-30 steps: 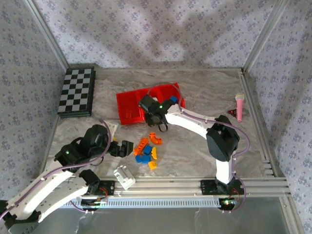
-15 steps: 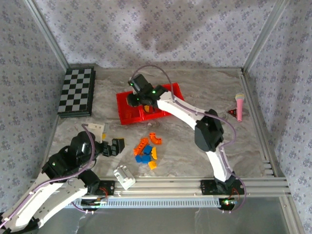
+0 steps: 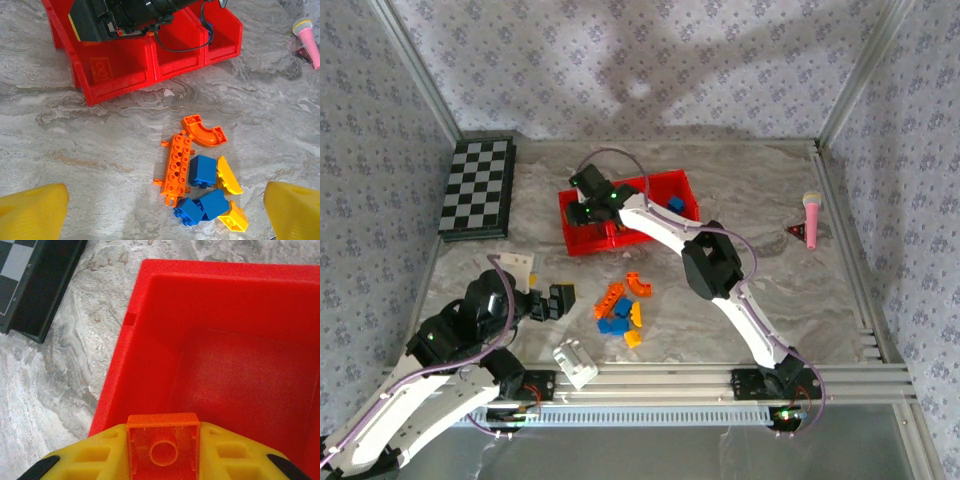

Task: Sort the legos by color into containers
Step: Place the lego in the container.

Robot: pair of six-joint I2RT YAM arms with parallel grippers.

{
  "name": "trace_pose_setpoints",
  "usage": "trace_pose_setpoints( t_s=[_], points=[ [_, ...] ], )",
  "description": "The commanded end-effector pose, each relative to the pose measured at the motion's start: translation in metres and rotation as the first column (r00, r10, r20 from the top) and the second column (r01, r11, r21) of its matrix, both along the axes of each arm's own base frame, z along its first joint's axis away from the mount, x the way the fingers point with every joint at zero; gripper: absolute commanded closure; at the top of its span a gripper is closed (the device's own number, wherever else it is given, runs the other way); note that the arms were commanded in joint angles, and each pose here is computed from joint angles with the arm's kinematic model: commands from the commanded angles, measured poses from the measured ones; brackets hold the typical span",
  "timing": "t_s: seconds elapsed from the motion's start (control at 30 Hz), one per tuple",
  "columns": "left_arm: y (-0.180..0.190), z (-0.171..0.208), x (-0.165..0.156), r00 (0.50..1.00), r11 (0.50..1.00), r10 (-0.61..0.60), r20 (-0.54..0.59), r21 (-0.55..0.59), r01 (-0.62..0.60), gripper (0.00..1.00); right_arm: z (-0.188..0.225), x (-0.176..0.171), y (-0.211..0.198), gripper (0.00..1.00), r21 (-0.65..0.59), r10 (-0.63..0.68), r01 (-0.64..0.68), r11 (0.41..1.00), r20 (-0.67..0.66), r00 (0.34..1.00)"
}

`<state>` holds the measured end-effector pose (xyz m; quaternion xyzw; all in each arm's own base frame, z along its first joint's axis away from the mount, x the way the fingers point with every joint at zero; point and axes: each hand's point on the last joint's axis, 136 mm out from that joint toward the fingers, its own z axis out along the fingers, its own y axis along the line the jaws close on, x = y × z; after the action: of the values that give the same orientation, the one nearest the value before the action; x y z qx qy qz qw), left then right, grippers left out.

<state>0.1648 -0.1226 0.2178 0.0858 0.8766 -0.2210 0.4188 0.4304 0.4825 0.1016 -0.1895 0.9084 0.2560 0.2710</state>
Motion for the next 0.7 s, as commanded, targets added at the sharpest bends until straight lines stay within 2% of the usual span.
trace_pose_setpoints(
  t_s=[0.0,0.13,0.37,0.53,0.67],
  points=[
    [0.002,0.0,0.0,1.0,1.0,0.009,0.005,-0.004,-0.009,0.0,0.014,0.013,0.001,0.63,0.043,-0.038,0.038,0.998,0.014,0.999],
    [0.001,0.0,0.0,1.0,1.0,0.006,0.005,-0.003,-0.006,0.0,0.01,0.02,-0.003,0.56,0.063,-0.076,0.076,0.995,-0.011,0.997],
    [0.0,-0.001,-0.001,1.0,1.0,0.002,0.0,-0.001,-0.002,0.0,0.027,0.017,0.004,0.55,0.092,-0.064,0.064,0.994,-0.002,0.998],
    [0.0,-0.001,-0.001,1.0,1.0,0.004,0.0,-0.005,-0.004,0.0,0.06,0.009,-0.007,0.55,0.063,-0.062,0.059,0.996,0.037,0.997],
    [0.0,-0.001,-0.001,1.0,1.0,0.002,0.0,-0.006,-0.002,0.0,0.091,-0.004,-0.033,0.52,-0.015,-0.07,0.072,0.997,0.099,0.993]
  ],
)
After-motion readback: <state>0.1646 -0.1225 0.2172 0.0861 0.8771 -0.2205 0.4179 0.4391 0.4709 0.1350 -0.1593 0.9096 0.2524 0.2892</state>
